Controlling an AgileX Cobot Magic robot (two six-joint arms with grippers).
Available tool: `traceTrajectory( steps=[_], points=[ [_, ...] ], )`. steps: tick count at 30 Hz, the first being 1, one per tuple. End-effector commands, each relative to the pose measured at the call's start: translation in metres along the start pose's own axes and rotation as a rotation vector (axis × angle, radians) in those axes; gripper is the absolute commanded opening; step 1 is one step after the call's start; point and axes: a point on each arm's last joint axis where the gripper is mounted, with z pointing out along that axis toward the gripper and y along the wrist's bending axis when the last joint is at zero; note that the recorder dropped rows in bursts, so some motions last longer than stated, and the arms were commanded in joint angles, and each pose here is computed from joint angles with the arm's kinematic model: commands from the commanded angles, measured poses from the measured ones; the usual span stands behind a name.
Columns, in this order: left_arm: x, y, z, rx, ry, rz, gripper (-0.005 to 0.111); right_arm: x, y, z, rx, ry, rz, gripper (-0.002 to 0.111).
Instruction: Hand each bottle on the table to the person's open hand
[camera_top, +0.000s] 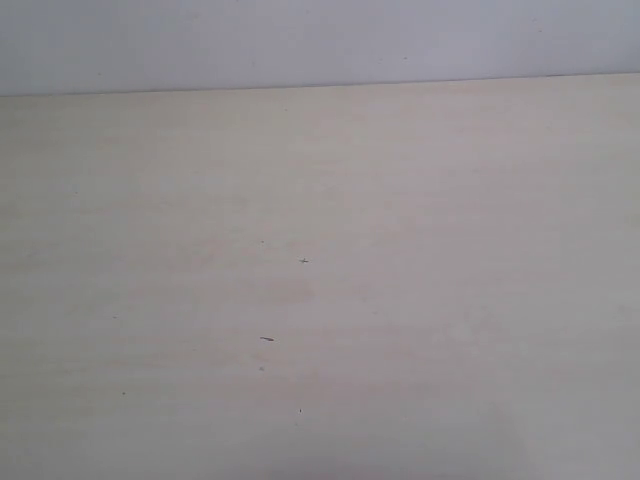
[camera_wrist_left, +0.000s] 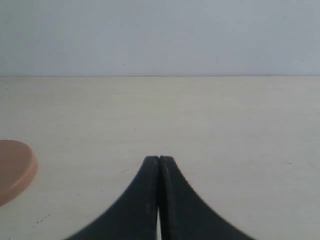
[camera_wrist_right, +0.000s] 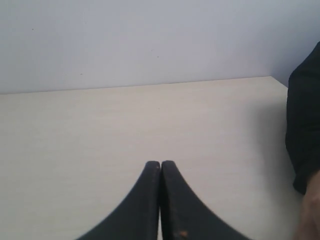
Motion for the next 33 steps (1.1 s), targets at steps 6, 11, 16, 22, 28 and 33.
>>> traceTrajectory(
  steps=[6, 11, 16, 22, 28, 33],
  points=[
    [-0.0006, 0.0005, -0.0002, -0.005, -0.015, 0.005, 0.0, 0.0009, -0.0003, 0.0, 0.005, -0.003, 0.0, 0.0],
    [-0.0002, 0.0038, -0.0002, -0.042, -0.01, -0.001, 0.0, 0.0009, -0.0003, 0.0, 0.005, -0.003, 0.0, 0.0],
    [0.0, 0.0059, -0.0004, -0.065, -0.008, -0.021, 0.0, 0.0009, -0.0003, 0.0, 0.005, -0.003, 0.0, 0.0],
    [0.0037, 0.0061, -0.0004, -0.068, 0.031, -0.022, 0.0, 0.0009, -0.0003, 0.0, 0.005, -0.003, 0.0, 0.0],
    [0.0051, 0.0062, -0.0005, -0.069, 0.047, -0.022, 0.0, 0.0009, -0.0003, 0.0, 0.005, -0.003, 0.0, 0.0],
    [0.0051, 0.0062, -0.0005, -0.069, 0.047, -0.022, 0.0, 0.0009, -0.0003, 0.0, 0.005, -0.003, 0.0, 0.0]
  ],
)
